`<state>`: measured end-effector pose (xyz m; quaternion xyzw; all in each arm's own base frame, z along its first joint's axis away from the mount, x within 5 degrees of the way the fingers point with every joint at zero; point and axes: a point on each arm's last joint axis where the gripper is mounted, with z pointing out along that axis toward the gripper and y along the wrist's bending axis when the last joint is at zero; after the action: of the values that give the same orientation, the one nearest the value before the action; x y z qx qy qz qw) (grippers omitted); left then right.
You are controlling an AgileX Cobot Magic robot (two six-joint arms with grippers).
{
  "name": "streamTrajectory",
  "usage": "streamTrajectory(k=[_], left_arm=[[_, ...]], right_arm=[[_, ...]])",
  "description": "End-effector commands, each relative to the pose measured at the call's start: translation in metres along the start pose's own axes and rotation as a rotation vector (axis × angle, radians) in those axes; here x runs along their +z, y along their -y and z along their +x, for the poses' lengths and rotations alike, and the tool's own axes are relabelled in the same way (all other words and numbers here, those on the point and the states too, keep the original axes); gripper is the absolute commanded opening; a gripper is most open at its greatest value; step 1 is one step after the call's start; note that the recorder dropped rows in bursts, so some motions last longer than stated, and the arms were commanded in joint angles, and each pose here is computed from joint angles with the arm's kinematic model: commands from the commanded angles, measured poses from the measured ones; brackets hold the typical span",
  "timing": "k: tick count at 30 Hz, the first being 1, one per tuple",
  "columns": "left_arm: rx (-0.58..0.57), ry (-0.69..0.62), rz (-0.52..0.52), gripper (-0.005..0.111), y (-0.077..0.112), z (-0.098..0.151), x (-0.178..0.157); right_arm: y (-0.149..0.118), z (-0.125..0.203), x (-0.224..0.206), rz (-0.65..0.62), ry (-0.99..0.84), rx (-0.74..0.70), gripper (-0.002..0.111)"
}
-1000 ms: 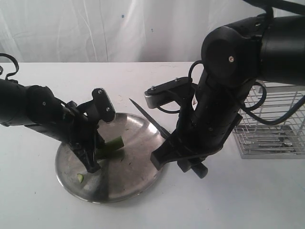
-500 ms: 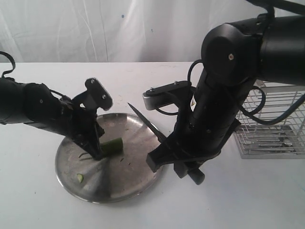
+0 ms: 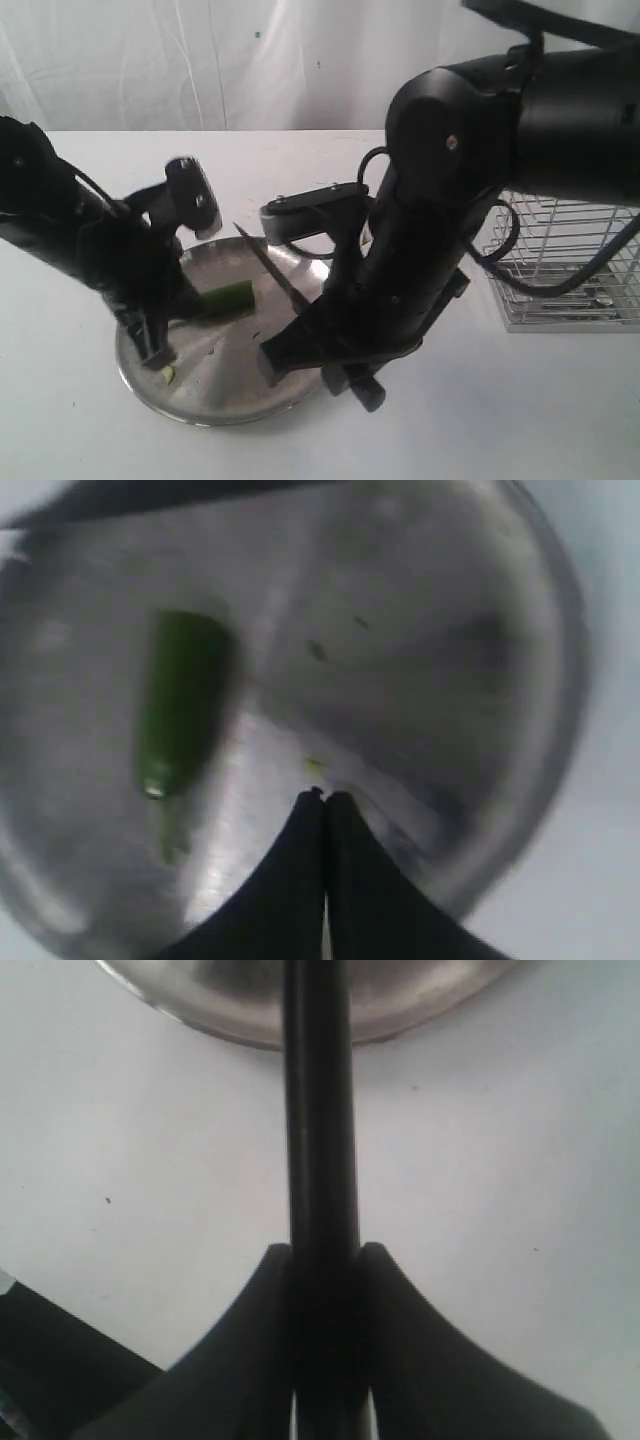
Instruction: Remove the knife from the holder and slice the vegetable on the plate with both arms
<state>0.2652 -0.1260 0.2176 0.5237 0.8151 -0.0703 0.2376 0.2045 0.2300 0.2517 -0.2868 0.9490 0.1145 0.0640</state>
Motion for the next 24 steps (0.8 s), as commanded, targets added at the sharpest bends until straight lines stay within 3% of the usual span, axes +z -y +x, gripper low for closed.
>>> streamTrajectory(k=[1, 3, 6, 10, 16, 21, 24], left_arm=[[0.097, -0.030, 0.086, 0.000, 0.009, 0.004, -0.002], [-0.003, 0.034, 0.009, 0.000, 0.002, -0.002, -0.003], [-0.061, 0.108, -0.117, 0.000, -0.011, -0.008, 0.001], [-0.126, 0.146, -0.173, 0.000, -0.021, -0.009, 0.018], [-0.227, 0.191, -0.165, 0.000, -0.036, -0.022, 0.034], [-0.641, 0.322, -0.115, 0.000, -0.056, -0.038, 0.015], [-0.594, 0.272, -0.088, 0.000, -0.064, -0.033, 0.011]], right_arm=[[-0.010, -0.007, 0.023, 0.019, -0.006, 0.080, 0.000], [-0.011, -0.009, 0.034, 0.005, -0.030, 0.101, 0.000], [-0.012, -0.012, 0.046, -0.001, -0.033, 0.113, 0.000], [-0.011, -0.017, 0.055, -0.001, -0.019, 0.117, 0.000], [-0.010, -0.021, 0.069, 0.005, -0.025, 0.122, 0.000], [-0.010, -0.027, 0.076, 0.009, -0.031, 0.123, 0.000], [-0.012, -0.032, 0.073, 0.005, -0.012, 0.118, 0.000]])
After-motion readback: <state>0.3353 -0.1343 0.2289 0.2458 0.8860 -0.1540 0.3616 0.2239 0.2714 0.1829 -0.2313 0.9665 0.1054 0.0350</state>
